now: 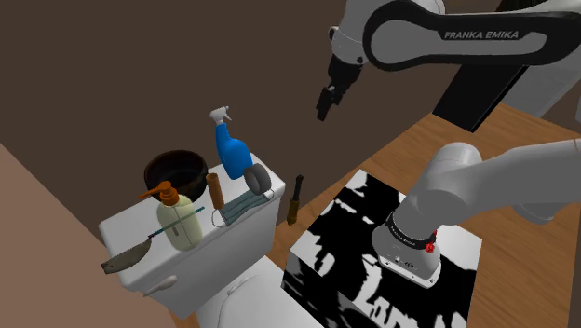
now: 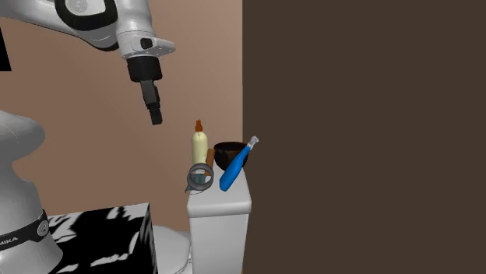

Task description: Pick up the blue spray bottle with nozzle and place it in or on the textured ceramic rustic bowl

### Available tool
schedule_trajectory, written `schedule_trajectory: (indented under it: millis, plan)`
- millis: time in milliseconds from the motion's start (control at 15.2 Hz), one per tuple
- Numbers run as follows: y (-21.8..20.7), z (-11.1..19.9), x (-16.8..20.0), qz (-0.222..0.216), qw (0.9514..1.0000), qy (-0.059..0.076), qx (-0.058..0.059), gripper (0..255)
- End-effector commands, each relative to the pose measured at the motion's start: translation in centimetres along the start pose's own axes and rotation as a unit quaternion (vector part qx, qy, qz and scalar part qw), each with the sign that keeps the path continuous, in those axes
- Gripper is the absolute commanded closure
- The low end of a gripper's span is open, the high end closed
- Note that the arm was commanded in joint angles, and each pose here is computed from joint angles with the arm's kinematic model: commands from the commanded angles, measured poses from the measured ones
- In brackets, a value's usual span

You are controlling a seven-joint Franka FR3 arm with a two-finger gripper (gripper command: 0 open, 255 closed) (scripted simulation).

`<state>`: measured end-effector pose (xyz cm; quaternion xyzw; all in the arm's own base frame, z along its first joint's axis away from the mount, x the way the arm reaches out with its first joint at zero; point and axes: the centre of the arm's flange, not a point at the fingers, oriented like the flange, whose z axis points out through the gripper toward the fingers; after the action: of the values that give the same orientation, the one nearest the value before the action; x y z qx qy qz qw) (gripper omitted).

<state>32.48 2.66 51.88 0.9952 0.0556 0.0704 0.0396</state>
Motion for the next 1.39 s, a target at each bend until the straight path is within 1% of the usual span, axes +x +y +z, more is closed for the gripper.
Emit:
schedule_trajectory:
  millis: [0,330,660,990,1320]
  plan:
    - [-0.9,2.1,0.8,-0.001,0.9997,0.026,0.003,0]
    - [-3.5,6.7,3.1,-0.006,0.9965,0.083,0.008,0]
    - [-6.2,11.0,5.9,-0.010,0.9901,0.139,0.014,0]
    - [-8.9,14.9,9.1,-0.014,0.9804,0.195,0.020,0]
    - [-11.7,18.3,12.8,-0.019,0.9675,0.251,0.026,0]
